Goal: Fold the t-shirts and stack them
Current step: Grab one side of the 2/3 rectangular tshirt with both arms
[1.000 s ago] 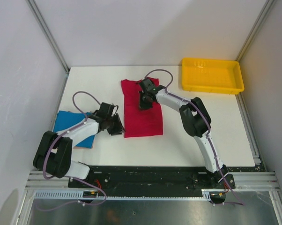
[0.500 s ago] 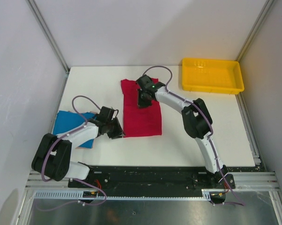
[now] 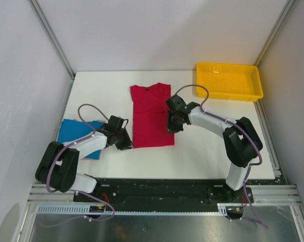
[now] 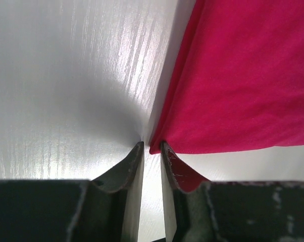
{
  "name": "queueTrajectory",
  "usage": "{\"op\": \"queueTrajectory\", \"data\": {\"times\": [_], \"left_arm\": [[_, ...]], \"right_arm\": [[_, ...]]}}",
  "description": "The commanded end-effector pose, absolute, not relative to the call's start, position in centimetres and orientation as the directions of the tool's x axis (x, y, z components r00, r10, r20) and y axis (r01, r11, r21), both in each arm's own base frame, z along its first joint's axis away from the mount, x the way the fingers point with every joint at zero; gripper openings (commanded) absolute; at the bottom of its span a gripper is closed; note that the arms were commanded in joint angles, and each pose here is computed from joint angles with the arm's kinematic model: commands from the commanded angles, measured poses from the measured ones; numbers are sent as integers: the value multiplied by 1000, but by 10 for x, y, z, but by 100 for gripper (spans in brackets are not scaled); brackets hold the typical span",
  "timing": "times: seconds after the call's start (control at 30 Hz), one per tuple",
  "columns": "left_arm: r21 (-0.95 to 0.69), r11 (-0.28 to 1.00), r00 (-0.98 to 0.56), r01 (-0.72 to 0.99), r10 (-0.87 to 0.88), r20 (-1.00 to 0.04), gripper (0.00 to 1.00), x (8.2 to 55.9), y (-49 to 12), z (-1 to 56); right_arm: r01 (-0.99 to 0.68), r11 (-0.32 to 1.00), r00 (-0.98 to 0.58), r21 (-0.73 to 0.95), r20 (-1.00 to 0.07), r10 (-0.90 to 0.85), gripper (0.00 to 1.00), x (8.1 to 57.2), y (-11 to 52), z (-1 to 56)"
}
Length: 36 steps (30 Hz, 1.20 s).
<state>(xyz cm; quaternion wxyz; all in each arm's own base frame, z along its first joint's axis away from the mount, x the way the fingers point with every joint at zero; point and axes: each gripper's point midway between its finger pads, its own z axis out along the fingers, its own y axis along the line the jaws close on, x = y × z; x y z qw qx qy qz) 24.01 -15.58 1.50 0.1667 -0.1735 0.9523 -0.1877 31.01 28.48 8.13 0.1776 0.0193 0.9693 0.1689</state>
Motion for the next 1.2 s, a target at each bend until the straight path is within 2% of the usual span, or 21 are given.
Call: {"op": "queueTrajectory", "data": {"times": [0.0,0.53,0.77,1.03,1.17], "left_arm": [[-374,884,-879,-281,-394,-269,24,240,-150,7],[-352,892,-881,-284,-388,-272,23,239,-146,2],[-350,893,-882,-284,-387,-270,23,239,-146,1],[-360,891,-879,-277,-387,-280,23,239,-146,5],[-364,890,-878,-275,-387,-282,23,240,-146,7]], "right_arm": [[10,941,-928,337,-347,134,4,292,275,82],[60,958,-954,280,-266,138,3,263,257,28],[62,949,-946,308,-285,154,4,263,254,40],[82,938,-930,338,-313,194,25,261,249,61],[104,935,-929,340,-301,213,30,259,249,53]]}}
